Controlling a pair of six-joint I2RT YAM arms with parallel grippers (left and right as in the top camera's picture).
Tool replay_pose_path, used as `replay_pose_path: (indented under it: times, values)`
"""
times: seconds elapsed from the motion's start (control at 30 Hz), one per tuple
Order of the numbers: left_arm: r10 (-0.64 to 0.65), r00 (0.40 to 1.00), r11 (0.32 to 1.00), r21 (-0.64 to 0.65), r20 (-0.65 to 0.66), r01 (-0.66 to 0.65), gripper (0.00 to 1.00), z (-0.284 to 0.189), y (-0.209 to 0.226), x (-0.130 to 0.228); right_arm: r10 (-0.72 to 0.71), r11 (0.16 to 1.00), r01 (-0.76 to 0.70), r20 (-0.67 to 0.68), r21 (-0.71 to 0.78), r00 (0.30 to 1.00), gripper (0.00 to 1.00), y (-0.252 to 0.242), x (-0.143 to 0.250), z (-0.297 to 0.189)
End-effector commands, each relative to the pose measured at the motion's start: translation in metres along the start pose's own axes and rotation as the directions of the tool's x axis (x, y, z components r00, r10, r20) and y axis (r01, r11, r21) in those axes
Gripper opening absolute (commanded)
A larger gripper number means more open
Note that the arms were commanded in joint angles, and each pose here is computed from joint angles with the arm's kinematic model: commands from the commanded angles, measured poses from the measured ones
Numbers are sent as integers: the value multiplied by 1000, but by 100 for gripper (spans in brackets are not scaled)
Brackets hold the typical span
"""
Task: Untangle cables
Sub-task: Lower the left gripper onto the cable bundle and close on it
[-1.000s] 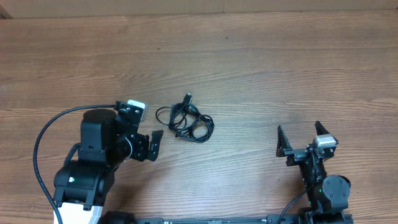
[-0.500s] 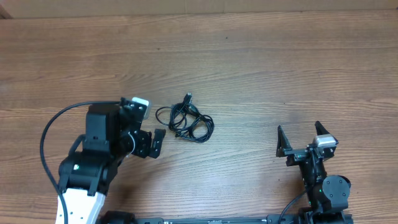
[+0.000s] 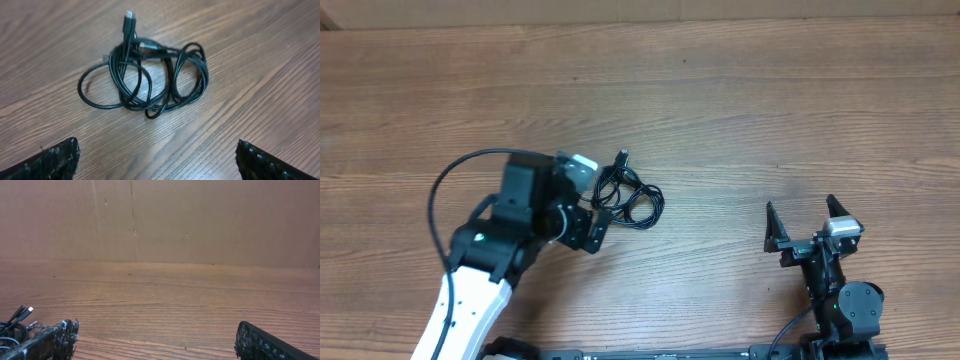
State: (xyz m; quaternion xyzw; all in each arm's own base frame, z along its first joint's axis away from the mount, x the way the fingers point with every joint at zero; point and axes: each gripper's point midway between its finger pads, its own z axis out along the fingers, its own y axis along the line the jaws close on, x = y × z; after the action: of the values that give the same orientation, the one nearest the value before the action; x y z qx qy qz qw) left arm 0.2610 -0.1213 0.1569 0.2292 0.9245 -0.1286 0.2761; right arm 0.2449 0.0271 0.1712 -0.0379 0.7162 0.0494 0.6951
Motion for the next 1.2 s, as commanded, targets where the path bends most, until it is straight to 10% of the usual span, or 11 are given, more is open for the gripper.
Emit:
replay_pose_path:
  times: [0.0,0.53,1.17]
  values:
    - [-33,999,995,-92,-17,32,100,6,13,-6,-1,1000,1,5,12,1000,100,-2,2,0]
    - [-367,919,921,-195,-146,337,100,69,34,17,-1,1000,1,5,12,1000,100,-2,2,0]
    - [-388,907,914,-192,-160,357,99,84,35,18,-1,1000,1,4,12,1000,100,-2,2,0]
